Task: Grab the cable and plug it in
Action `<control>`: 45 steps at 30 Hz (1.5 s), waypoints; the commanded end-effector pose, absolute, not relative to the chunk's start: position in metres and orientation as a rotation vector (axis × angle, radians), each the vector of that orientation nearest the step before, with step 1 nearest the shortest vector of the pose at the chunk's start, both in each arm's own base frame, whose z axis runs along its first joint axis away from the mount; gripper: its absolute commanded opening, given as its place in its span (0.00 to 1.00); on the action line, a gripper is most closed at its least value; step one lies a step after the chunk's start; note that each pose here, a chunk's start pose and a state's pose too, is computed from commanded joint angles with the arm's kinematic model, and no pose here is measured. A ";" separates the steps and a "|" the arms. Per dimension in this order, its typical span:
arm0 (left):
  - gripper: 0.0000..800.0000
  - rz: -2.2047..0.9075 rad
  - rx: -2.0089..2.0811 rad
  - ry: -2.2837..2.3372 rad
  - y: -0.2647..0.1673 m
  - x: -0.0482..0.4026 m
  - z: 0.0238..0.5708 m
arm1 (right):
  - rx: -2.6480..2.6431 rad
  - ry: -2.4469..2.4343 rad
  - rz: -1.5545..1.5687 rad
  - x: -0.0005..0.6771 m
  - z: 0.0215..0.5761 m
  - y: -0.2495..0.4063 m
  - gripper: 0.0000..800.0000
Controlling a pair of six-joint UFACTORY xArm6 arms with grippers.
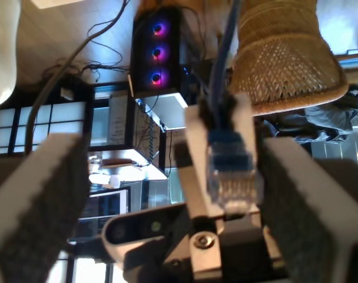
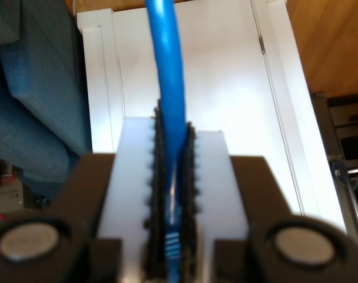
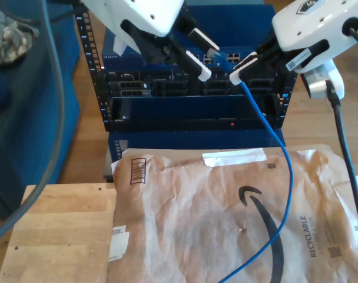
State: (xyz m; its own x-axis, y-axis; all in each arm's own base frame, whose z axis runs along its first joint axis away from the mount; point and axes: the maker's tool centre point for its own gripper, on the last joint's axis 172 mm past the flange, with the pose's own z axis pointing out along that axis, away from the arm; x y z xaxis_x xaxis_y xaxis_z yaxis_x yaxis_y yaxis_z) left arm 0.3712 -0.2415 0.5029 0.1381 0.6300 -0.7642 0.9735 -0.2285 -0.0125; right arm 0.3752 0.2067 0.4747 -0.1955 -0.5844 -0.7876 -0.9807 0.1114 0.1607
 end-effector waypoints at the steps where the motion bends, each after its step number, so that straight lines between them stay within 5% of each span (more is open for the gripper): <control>1: 0.44 -0.900 1.914 1.540 -0.239 0.374 0.503 | -1.518 1.845 0.937 0.375 0.475 0.207 0.03; 19: 0.44 -0.954 1.863 1.506 -0.244 0.375 0.511 | -1.524 1.841 0.939 0.374 0.476 0.209 0.03; 45: 0.23 -0.954 1.861 1.506 -0.244 0.376 0.508 | -1.525 1.840 0.938 0.374 0.477 0.210 0.03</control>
